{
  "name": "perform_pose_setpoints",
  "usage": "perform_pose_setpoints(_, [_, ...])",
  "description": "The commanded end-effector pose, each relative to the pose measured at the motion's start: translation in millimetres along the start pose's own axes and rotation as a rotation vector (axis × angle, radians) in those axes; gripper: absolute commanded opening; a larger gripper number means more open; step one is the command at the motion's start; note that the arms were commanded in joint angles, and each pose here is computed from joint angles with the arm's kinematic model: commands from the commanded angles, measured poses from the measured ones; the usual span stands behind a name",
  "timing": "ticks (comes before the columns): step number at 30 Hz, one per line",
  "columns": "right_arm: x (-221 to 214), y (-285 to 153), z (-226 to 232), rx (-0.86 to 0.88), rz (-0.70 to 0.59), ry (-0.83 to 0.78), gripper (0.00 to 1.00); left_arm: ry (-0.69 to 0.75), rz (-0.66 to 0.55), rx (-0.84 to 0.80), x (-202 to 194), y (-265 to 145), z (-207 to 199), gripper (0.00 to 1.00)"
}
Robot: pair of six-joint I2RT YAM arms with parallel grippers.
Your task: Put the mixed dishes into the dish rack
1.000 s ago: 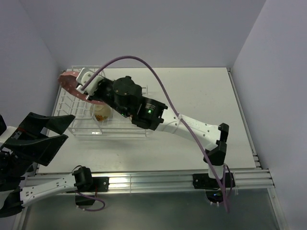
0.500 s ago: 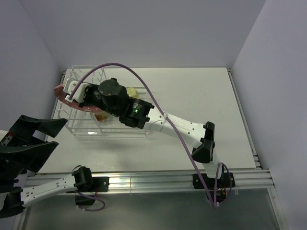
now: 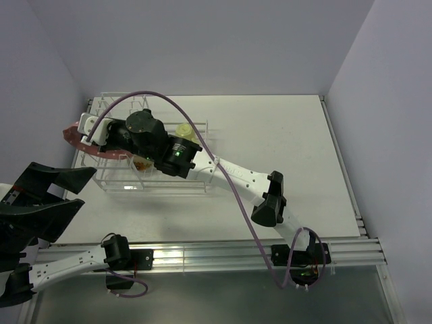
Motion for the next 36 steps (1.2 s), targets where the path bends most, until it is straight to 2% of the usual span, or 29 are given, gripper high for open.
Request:
perform_pose_setpoints(1, [64,-16,-33,-0.086,-0.266,0.011,0.00,0.030,-0.030,-0.005,8,-5,0,0.99])
perform_pose_setpoints(15, [43,-4,-19,0.000,-0.215,0.000,0.00,0.050,-0.031,0.022,7,-10,4,0.99])
perform_pose_setpoints(25, [36,1,-18,-0.009,-0.204,0.006,0.00,0.042,-0.044,0.026,10,-16,4,0.99])
perform_pose_setpoints(26, [33,2,-17,-0.005,-0.192,0.006,0.02,0.042,-0.042,0.026,10,-15,4,0.99])
perform_pose_setpoints(30, [30,3,-18,-0.004,-0.191,0.011,0.28,0.040,-0.040,0.025,10,-15,4,0.99])
perform_pose_setpoints(32, [30,4,-18,-0.008,-0.189,0.010,0.29,0.038,-0.040,0.025,9,-15,4,0.99])
perform_pose_setpoints(33, [30,4,-17,-0.007,-0.189,0.011,0.34,0.038,-0.039,0.027,9,-15,4,0.99])
perform_pose_setpoints(36, [30,4,-20,-0.011,-0.190,0.017,0.42,0.038,-0.043,0.029,10,-16,4,0.99])
Point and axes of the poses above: each gripper's point midway between its finger pads, its own y axis out along the fingers, its own z axis along the line the jaws close on, x = y × z, the point moved 10 cm from there along -y, back along the fingers, and after that the axes turned 12 degrees about y, right-handed, at the moved point
